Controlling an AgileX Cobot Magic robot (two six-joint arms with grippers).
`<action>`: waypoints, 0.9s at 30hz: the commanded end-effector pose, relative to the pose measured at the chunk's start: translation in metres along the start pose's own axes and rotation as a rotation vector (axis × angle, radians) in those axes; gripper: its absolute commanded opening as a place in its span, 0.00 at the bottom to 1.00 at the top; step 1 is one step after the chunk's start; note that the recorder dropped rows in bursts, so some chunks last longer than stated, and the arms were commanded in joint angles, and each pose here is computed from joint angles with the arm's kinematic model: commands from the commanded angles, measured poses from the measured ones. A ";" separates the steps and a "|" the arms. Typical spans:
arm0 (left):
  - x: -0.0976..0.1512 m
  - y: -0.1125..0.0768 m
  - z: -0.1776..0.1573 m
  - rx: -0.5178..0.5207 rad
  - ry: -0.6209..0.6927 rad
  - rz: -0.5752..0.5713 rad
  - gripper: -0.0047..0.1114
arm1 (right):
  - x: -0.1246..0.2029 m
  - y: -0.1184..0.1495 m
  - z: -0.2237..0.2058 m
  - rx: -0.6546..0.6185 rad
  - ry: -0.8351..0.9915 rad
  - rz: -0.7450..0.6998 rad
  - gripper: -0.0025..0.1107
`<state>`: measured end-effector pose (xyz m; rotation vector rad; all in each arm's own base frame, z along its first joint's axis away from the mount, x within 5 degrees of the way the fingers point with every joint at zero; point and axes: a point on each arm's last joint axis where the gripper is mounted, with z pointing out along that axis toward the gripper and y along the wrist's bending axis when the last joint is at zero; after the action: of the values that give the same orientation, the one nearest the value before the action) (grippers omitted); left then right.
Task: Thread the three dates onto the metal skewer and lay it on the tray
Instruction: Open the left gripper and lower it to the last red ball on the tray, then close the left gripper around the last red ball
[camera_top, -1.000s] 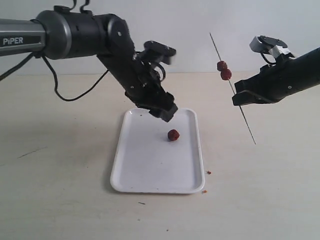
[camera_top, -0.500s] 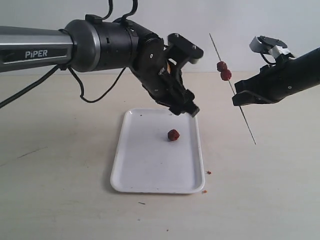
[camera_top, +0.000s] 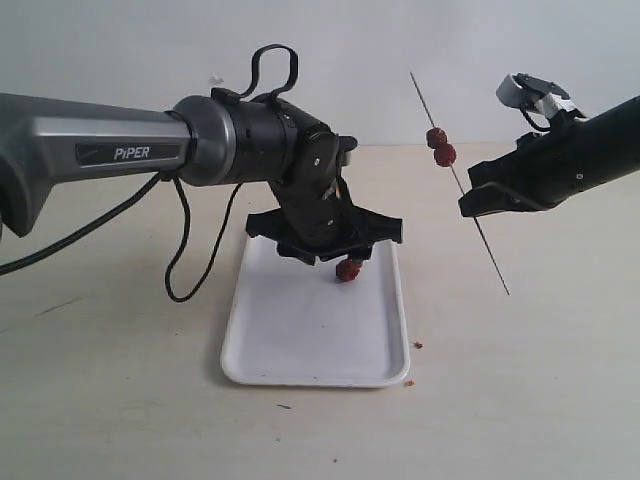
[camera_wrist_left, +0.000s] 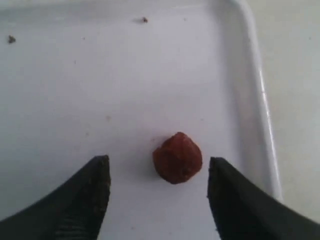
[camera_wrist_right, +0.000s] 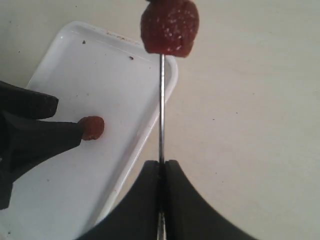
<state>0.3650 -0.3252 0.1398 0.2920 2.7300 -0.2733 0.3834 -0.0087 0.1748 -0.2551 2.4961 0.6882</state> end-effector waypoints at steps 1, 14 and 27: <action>-0.005 -0.007 -0.008 0.029 0.009 -0.098 0.57 | -0.001 0.003 -0.002 -0.019 -0.003 0.004 0.02; -0.008 -0.006 0.001 0.073 0.027 -0.364 0.56 | 0.000 0.005 -0.002 -0.048 0.013 -0.003 0.02; -0.006 -0.002 0.016 0.088 0.043 -0.452 0.56 | 0.000 0.005 -0.002 -0.050 0.015 -0.005 0.02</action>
<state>0.3739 -0.3311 0.1333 -0.2617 2.7945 -0.4963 0.3805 -0.0055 0.1754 -0.2779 2.5044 0.7434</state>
